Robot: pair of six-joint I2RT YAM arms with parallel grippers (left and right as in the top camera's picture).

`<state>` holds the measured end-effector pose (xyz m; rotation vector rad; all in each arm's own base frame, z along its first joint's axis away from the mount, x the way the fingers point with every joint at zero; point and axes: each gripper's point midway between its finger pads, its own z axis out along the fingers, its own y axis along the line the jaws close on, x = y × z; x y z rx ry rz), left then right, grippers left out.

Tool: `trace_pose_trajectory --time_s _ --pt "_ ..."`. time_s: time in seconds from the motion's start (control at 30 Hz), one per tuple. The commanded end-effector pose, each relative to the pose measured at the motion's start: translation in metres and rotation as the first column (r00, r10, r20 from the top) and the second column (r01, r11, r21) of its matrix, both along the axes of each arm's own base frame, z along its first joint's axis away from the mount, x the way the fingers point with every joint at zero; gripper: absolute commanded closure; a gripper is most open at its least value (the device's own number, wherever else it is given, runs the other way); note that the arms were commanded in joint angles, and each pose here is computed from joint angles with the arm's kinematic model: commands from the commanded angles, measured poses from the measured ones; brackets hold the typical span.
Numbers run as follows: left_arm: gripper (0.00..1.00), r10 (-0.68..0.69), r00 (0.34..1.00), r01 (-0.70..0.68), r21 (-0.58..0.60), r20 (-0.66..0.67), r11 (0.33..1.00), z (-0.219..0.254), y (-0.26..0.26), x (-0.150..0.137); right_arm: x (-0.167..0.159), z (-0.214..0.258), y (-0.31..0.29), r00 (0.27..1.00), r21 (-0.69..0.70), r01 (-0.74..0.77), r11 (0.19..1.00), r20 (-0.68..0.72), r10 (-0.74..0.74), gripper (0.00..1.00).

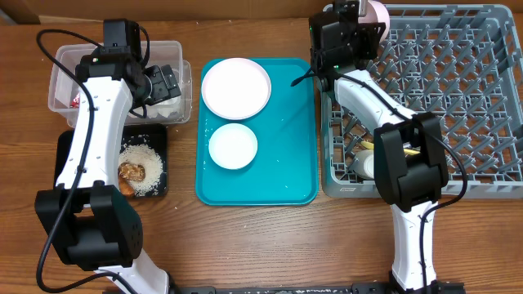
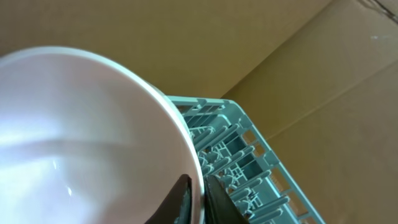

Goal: Sort waste into correct bins and load items into the dishwasher

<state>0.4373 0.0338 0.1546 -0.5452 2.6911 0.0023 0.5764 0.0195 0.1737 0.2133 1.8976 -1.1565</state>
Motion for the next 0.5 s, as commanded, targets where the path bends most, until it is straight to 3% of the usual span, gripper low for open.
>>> trace_pose_trajectory --time_s 0.0,0.2,0.47 --pt "0.0 -0.007 1.0 0.006 0.02 0.026 1.0 0.01 0.004 0.004 0.001 -0.013 0.007 0.999 -0.011 -0.023 1.0 -0.049 0.022 0.81" --pt "0.0 -0.007 1.0 0.006 0.02 0.026 1.0 0.01 0.004 0.004 -0.004 -0.018 0.024 0.995 -0.028 -0.052 0.998 -0.092 0.049 0.37" --pt "0.0 -0.007 1.0 0.006 0.02 0.026 1.0 0.01 0.004 0.004 -0.008 -0.019 0.042 0.991 -0.041 -0.078 0.996 -0.111 0.073 0.34"
